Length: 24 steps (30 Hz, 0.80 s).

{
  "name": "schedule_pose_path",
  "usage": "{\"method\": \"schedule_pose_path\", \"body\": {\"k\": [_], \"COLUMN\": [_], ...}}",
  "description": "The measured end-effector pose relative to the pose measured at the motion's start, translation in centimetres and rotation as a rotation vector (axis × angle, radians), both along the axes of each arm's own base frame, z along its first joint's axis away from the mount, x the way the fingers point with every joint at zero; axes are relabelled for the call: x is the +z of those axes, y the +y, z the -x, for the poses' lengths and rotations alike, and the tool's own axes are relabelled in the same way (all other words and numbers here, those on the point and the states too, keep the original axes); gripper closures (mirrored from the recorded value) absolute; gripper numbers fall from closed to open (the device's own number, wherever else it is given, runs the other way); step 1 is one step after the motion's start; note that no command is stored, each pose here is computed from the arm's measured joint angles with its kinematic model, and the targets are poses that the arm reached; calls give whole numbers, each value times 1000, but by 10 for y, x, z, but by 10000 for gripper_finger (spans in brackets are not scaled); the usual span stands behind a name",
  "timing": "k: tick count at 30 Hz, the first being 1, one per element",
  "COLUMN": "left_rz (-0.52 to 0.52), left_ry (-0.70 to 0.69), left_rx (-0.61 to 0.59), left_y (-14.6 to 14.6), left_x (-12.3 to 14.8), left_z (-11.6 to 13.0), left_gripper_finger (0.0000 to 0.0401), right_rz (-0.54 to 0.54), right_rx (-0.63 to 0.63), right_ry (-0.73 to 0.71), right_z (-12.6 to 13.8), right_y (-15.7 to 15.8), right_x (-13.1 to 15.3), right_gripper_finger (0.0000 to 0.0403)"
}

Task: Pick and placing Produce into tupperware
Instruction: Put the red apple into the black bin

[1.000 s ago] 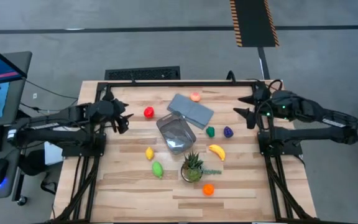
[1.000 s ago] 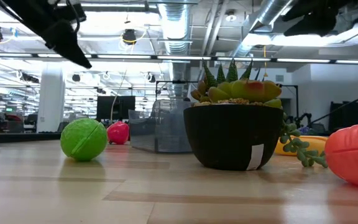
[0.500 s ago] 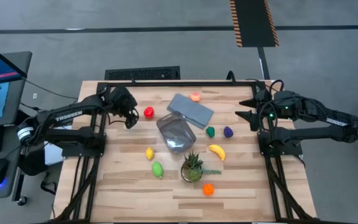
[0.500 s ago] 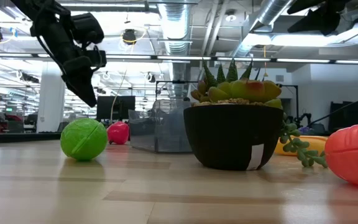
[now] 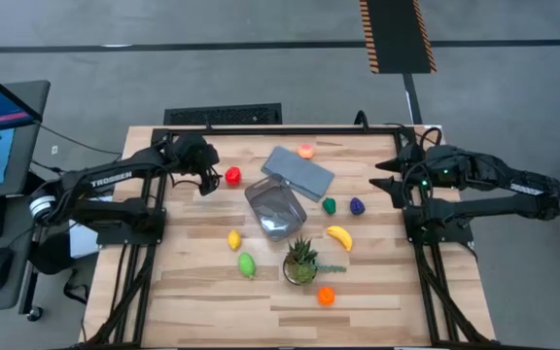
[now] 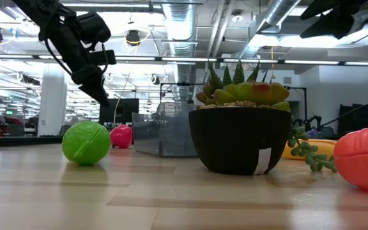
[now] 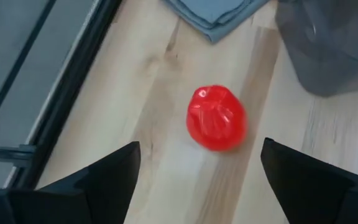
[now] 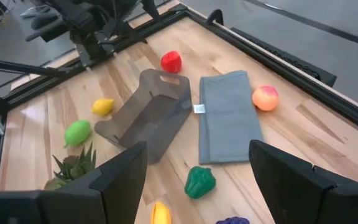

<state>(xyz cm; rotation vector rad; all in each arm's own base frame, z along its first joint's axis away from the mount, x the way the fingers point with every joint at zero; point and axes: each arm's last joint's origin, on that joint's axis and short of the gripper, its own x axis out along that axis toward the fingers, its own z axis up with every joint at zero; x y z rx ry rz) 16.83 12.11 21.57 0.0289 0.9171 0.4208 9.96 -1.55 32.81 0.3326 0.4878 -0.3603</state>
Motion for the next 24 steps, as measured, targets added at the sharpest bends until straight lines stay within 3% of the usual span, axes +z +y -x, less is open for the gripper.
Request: {"method": "schedule_pose_path", "body": {"k": [9,24], "left_rz": [129,179], "left_ry": [80,100], "left_rx": [45,-42], "left_y": [19,51], "left_x": [-29,-32], "left_z": [-15,-52], "left_gripper_finger": [76,76], "right_rz": [18,-4], "right_rx": [-15,-28], "right_ry": [3,-3], "right_z": [0,0], "right_y": [-1,-1], "right_x": [0,0], "right_gripper_finger": [100,100]}}
